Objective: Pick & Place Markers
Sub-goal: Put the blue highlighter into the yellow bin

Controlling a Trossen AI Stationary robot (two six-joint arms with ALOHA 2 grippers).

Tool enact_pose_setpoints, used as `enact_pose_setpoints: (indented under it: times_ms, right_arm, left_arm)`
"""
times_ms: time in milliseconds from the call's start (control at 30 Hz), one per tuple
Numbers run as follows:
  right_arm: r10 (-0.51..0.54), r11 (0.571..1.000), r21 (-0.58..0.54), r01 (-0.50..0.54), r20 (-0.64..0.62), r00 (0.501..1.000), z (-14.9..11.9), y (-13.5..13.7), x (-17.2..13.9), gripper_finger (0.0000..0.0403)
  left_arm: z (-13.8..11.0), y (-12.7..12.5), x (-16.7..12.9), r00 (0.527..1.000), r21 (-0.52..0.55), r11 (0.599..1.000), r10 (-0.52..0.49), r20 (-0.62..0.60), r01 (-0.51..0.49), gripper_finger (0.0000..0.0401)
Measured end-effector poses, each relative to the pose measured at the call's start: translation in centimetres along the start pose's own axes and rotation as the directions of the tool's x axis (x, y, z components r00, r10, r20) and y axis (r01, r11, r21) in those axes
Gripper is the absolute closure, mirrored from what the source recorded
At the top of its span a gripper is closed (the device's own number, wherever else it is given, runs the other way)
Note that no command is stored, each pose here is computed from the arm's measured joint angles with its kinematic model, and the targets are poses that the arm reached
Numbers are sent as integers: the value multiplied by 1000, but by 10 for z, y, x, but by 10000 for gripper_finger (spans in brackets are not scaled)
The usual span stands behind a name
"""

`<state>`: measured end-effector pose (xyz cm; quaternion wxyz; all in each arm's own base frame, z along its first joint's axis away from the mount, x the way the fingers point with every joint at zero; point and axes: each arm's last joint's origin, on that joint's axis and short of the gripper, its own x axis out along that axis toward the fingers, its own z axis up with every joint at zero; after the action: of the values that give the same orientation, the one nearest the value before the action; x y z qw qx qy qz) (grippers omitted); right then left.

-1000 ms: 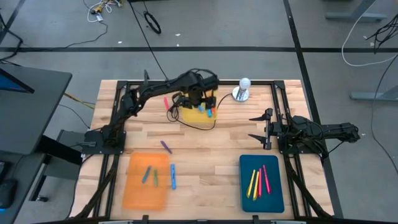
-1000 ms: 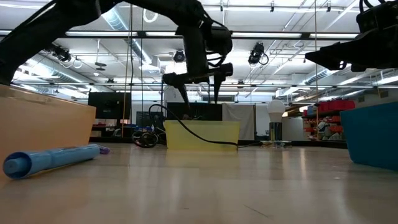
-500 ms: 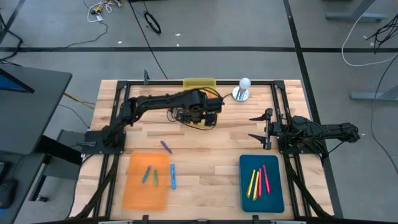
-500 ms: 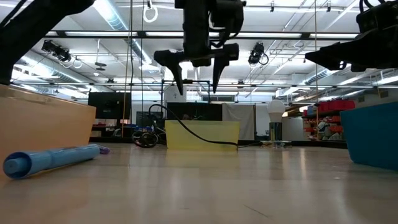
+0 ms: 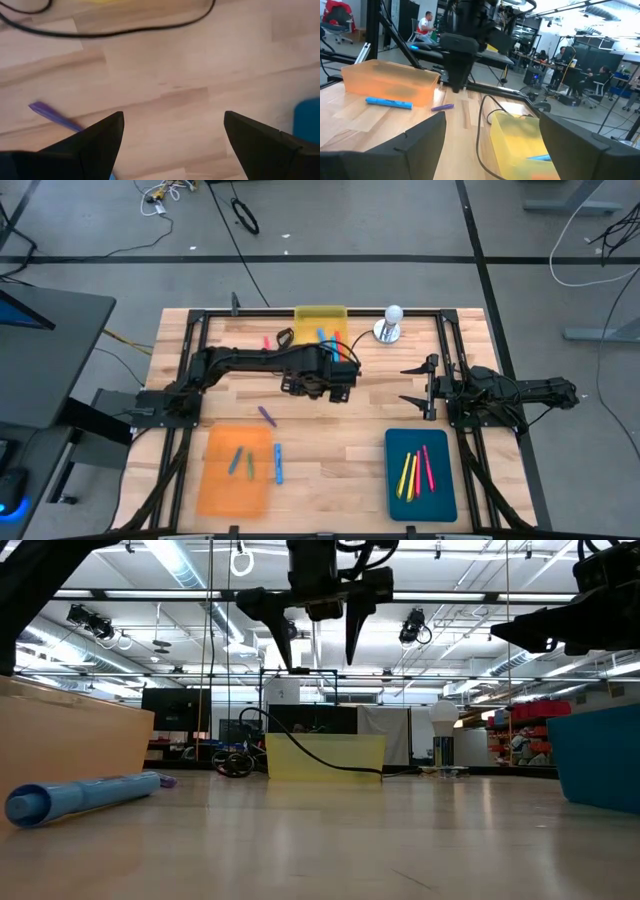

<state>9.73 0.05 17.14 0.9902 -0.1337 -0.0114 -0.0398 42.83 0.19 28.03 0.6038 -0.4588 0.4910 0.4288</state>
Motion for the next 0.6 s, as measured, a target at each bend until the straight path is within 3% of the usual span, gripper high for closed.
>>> enact_pose_setpoints:
  times_ms: [600]
  right_arm:
    - [0,1000,0,0,0,1000,0,0,0,80]
  left_arm:
    - [-74,-8,-7,998,0,1000,-6,-63,6,50]
